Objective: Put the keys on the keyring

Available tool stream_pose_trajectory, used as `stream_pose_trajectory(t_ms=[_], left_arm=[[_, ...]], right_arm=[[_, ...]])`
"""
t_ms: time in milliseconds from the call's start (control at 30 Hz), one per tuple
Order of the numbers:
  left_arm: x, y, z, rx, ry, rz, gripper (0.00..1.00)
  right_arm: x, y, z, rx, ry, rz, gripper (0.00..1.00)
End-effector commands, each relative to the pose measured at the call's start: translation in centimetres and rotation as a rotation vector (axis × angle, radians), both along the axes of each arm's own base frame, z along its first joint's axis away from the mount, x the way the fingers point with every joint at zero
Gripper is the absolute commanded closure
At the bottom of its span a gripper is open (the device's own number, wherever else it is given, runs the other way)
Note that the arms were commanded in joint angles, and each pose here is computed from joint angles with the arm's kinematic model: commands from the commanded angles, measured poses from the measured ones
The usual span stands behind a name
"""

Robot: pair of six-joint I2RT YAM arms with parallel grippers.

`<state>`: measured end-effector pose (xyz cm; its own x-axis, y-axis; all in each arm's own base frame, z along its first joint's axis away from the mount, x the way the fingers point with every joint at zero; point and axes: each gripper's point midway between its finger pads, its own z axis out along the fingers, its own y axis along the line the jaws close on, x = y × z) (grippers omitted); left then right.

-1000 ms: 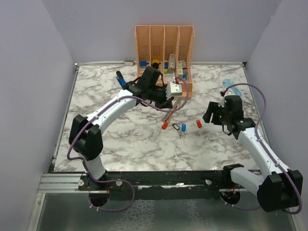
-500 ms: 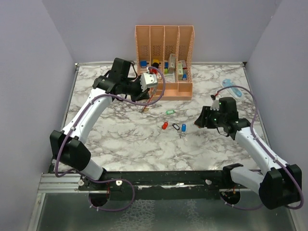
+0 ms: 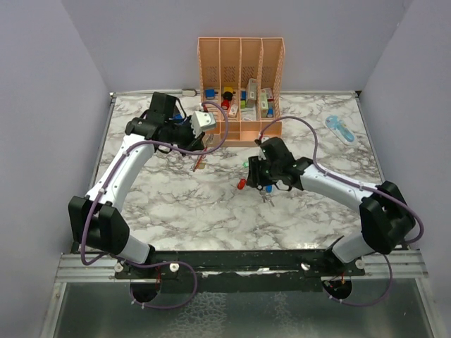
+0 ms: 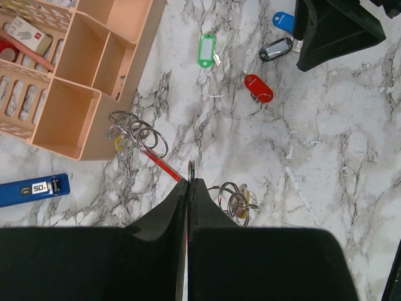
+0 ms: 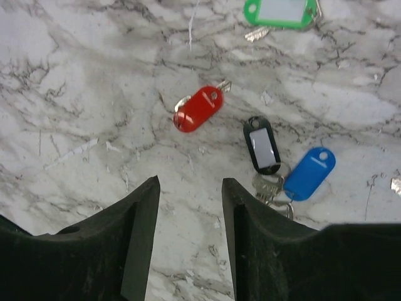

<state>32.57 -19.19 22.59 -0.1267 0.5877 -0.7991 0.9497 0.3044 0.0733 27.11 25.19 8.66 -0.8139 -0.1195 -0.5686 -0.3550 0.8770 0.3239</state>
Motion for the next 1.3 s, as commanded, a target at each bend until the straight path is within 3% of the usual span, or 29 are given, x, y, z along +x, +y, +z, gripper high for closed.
stream_pose_trajectory(t_ms=[0, 167, 733, 1133, 1267], left_arm=[[0.2, 0.4, 1.3, -0.016, -0.070, 0.001, 1.00], [0.2, 0.7, 1.1, -0.021, -0.062, 0.016, 1.00], [1.0, 0.6, 2.0, -0.053, -0.068, 0.029, 1.00], [1.2, 0.8, 2.1, -0.049, -0.071, 0.037, 1.00], [1.3, 0.6, 2.3, -0.060, -0.071, 0.035, 1.00]], right_arm=[[3.5, 2.1, 0.8, 0.006, -0.089, -0.035, 0.56], [3.9, 4.3, -1.3, -0.034, -0.065, -0.004, 0.57], [3.6, 4.9, -4.3, -0.051, -0.018, -0.004, 0.61], [3.0, 4.9, -6.0, -0.076, 0.015, 0.008, 0.68], [3.1, 4.9, -6.1, -0.082, 0.008, 0.005, 0.75]])
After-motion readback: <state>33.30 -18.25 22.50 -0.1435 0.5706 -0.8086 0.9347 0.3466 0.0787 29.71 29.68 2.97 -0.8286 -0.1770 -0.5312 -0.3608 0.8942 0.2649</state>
